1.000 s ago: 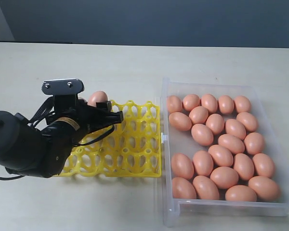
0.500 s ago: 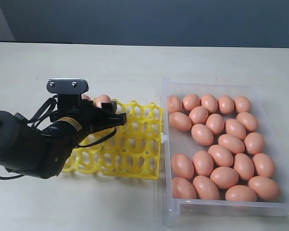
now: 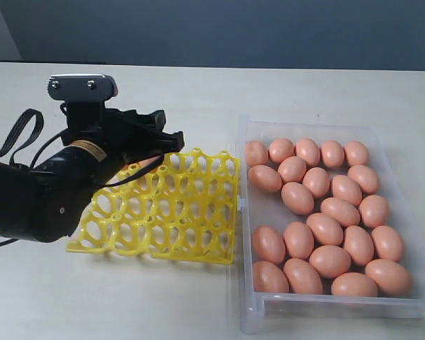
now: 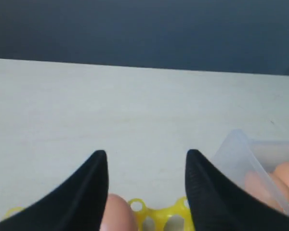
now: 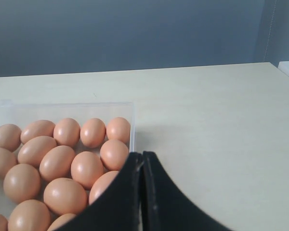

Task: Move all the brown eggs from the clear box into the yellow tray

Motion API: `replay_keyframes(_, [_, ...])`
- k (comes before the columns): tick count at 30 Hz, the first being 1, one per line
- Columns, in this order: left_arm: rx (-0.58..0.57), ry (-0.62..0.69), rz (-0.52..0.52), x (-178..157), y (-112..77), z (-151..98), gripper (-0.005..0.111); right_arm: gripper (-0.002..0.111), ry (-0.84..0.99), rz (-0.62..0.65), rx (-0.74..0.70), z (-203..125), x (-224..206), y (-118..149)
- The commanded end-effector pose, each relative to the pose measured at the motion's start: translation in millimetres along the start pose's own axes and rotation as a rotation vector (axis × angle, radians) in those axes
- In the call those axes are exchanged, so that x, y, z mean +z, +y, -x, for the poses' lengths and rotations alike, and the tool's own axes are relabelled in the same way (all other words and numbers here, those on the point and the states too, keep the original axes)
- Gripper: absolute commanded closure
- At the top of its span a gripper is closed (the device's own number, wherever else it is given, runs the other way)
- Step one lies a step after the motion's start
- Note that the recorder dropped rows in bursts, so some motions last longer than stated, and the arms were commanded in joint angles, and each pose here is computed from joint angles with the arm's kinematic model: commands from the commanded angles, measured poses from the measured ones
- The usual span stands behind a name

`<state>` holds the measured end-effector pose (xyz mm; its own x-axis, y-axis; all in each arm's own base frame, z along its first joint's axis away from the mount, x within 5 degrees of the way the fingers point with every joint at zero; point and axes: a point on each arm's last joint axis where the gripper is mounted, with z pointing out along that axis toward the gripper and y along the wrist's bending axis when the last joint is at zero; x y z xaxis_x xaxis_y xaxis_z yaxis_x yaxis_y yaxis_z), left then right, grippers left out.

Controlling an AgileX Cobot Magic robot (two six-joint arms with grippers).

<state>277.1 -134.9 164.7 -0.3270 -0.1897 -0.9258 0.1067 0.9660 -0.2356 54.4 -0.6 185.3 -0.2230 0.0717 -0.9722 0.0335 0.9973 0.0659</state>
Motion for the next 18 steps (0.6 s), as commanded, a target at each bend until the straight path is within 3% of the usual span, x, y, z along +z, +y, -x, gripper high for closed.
replay_keyframes(1, [0.013, 0.061, -0.009, 3, -3.4, 1, 0.084, 0.109, -0.009, 0.000, -0.005, 0, 0, 0])
replay_keyframes(5, [0.073, 0.033, -0.087, 9, -16.1, 12, 0.106, 0.109, -0.009, 0.000, -0.005, 0, 0, 0])
replay_keyframes(9, [0.067, 0.082, -0.130, 20, -31.8, 28, 0.106, 0.109, -0.009, 0.000, -0.005, 0, 0, 0])
replay_keyframes(13, [0.267, 0.248, -0.270, 29, -59.1, 45, 0.106, 0.109, -0.009, 0.000, -0.005, 0, 0, 0])
replay_keyframes(18, [0.430, 0.350, -0.292, 33, -72.3, 68, 0.103, 0.109, -0.009, 0.000, -0.005, 0, 0, 0])
